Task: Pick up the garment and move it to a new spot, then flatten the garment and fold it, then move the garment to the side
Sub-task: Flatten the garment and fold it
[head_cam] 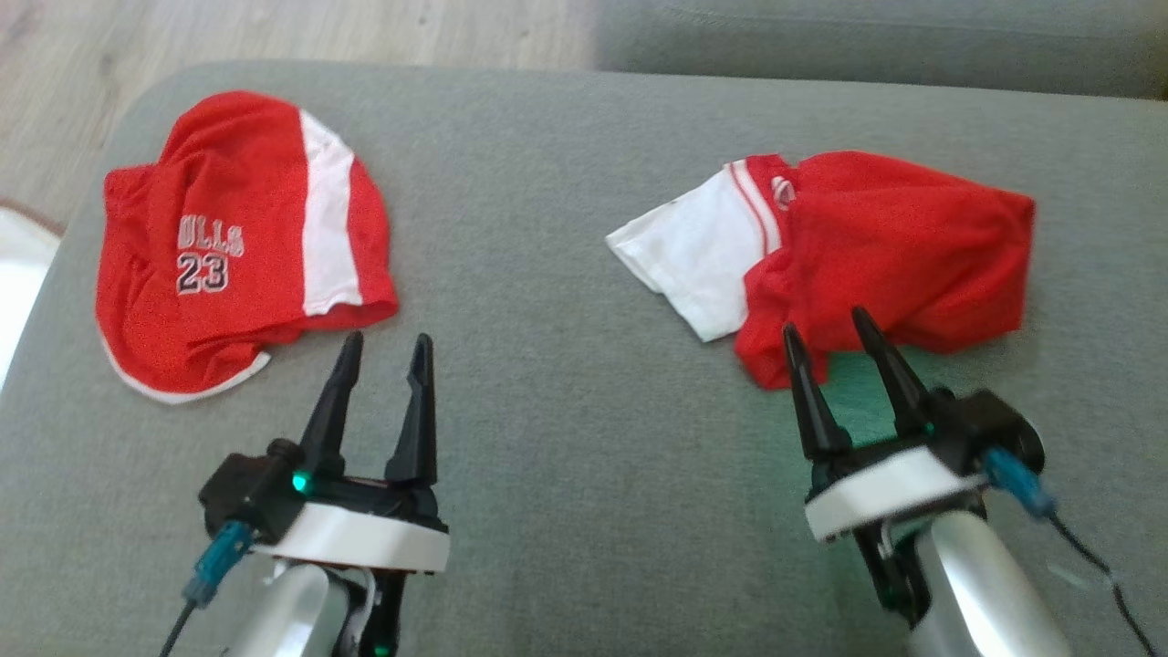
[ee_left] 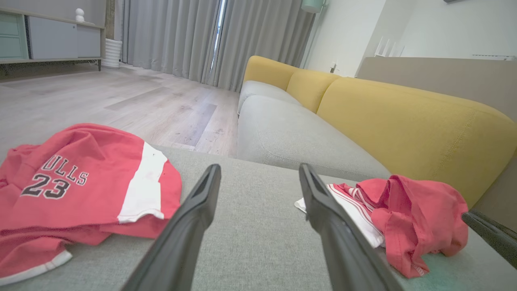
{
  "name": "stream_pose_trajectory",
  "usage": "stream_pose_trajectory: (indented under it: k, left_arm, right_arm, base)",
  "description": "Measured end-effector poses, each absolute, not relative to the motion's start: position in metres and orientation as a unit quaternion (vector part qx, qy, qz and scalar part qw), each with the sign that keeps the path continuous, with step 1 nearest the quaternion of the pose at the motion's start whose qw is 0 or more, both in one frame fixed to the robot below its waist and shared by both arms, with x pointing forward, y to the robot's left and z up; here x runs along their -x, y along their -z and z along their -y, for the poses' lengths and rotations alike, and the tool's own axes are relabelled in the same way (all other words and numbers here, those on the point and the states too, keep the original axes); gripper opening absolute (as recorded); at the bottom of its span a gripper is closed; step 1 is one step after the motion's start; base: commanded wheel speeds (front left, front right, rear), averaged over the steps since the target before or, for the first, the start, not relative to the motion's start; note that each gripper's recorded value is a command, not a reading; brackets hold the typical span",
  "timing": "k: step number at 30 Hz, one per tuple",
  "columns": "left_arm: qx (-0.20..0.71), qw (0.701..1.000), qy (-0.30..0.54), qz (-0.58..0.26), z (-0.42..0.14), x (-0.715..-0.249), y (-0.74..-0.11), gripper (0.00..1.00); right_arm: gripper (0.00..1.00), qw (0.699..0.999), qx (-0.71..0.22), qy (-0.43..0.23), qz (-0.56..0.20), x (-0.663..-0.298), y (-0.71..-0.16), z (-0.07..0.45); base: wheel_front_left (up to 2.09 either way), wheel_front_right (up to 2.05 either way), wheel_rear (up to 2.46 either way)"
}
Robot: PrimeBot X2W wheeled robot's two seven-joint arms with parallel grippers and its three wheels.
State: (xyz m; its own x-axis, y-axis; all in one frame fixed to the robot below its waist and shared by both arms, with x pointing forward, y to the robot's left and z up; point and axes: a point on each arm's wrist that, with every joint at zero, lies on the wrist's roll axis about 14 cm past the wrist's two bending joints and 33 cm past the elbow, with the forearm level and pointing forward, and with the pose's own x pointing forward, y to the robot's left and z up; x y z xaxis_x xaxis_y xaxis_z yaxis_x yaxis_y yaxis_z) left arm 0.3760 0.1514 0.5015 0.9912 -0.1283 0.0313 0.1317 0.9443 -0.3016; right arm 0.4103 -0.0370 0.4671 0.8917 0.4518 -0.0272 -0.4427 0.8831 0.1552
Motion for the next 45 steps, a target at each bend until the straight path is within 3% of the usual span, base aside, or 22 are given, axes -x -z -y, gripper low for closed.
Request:
stream_pose_trajectory:
  k: [11, 12, 13, 17, 22, 29, 34, 37, 38, 39, 45]
  left_arm:
    - [0.156, 0.987, 0.038, -0.018, -0.166, -0.376, -0.480, 1.00]
    - [0.157, 0.987, 0.035, -0.021, -0.167, -0.376, -0.478, 1.00]
    - [0.158, 0.987, 0.035, -0.021, -0.168, -0.376, -0.477, 1.00]
    - [0.160, 0.986, 0.044, -0.019, -0.161, -0.382, -0.477, 1.00]
    - [0.160, 0.985, 0.065, -0.010, -0.149, -0.389, -0.483, 1.00]
    - [0.164, 0.981, 0.104, 0.003, -0.123, -0.399, -0.493, 1.00]
    - [0.171, 0.977, 0.129, 0.007, -0.104, -0.403, -0.497, 1.00]
    - [0.173, 0.976, 0.132, 0.004, -0.101, -0.404, -0.495, 1.00]
    - [0.173, 0.976, 0.131, 0.001, -0.102, -0.404, -0.493, 1.00]
    - [0.173, 0.976, 0.130, 0.000, -0.102, -0.404, -0.492, 1.00]
    - [0.174, 0.977, 0.121, -0.006, -0.109, -0.402, -0.487, 1.00]
  right_arm:
    - [1.00, 0.955, -0.012, -0.257, -0.148, -0.439, -0.401, 0.016]
    - [0.05, 0.953, -0.010, -0.258, -0.157, -0.440, -0.397, 0.015]
    - [0.00, 0.952, -0.008, -0.260, -0.162, -0.441, -0.395, 0.014]
    - [0.00, 0.959, -0.021, -0.251, -0.132, -0.451, -0.411, 0.018]
    - [0.00, 0.976, -0.048, -0.194, -0.087, -0.463, -0.437, 0.054]
    - [0.00, 0.998, -0.052, -0.030, 0.007, -0.472, -0.495, 0.171]
    - [0.00, 0.993, -0.044, 0.110, -0.017, -0.453, -0.503, 0.269]
    - [0.00, 0.987, -0.025, 0.143, -0.062, -0.445, -0.489, 0.293]
    - [0.42, 0.985, -0.015, 0.157, -0.077, -0.442, -0.484, 0.303]
    - [1.00, 0.982, -0.007, 0.170, -0.085, -0.440, -0.482, 0.311]
    - [1.00, 0.980, 0.022, 0.191, -0.058, -0.456, -0.507, 0.321]
  base:
    - [0.00, 0.00, 0.00]
    - [0.00, 0.00, 0.00]
    - [0.00, 0.00, 0.00]
    - [0.00, 0.00, 0.00]
    - [0.00, 0.00, 0.00]
    - [0.00, 0.00, 0.00]
    - [0.00, 0.00, 0.00]
    - [0.00, 0.00, 0.00]
    - [0.00, 0.00, 0.00]
    - [0.00, 0.00, 0.00]
    - [0.00, 0.00, 0.00]
